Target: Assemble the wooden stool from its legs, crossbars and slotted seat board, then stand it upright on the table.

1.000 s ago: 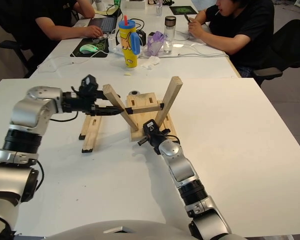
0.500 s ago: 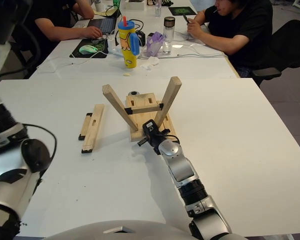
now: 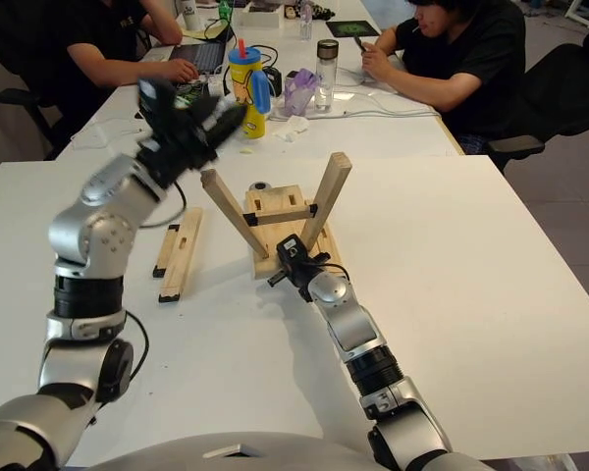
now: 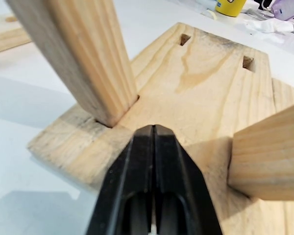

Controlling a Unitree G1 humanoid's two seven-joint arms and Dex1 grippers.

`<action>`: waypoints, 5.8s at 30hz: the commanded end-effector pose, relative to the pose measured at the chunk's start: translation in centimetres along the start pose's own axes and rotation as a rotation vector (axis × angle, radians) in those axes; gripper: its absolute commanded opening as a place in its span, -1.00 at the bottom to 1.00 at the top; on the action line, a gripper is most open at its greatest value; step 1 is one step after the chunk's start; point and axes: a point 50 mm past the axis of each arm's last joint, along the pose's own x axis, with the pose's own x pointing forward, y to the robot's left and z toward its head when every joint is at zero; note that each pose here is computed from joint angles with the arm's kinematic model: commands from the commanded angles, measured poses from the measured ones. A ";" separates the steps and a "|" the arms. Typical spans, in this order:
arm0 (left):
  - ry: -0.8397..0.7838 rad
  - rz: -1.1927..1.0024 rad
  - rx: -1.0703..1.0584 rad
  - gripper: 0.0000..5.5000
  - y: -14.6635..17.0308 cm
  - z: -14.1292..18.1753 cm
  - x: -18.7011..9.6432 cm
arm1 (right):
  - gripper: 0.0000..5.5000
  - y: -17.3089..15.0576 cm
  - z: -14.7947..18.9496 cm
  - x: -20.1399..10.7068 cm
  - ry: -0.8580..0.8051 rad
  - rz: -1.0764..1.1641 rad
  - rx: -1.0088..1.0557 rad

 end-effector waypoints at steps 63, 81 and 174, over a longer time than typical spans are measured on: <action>0.992 0.633 -0.029 0.53 7.2 -15.3 -21.8 | -1.00 -3.9 -1.0 -6.9 -0.243 -0.158 0.079; 1.092 0.637 -0.062 -0.10 6.7 -17.8 -24.0 | -1.00 -3.3 1.2 -6.9 -0.323 -0.193 0.067; 0.456 -0.038 0.735 0.36 1.4 -9.2 -6.6 | -0.85 -13.4 1.7 -7.4 -0.608 -0.268 0.932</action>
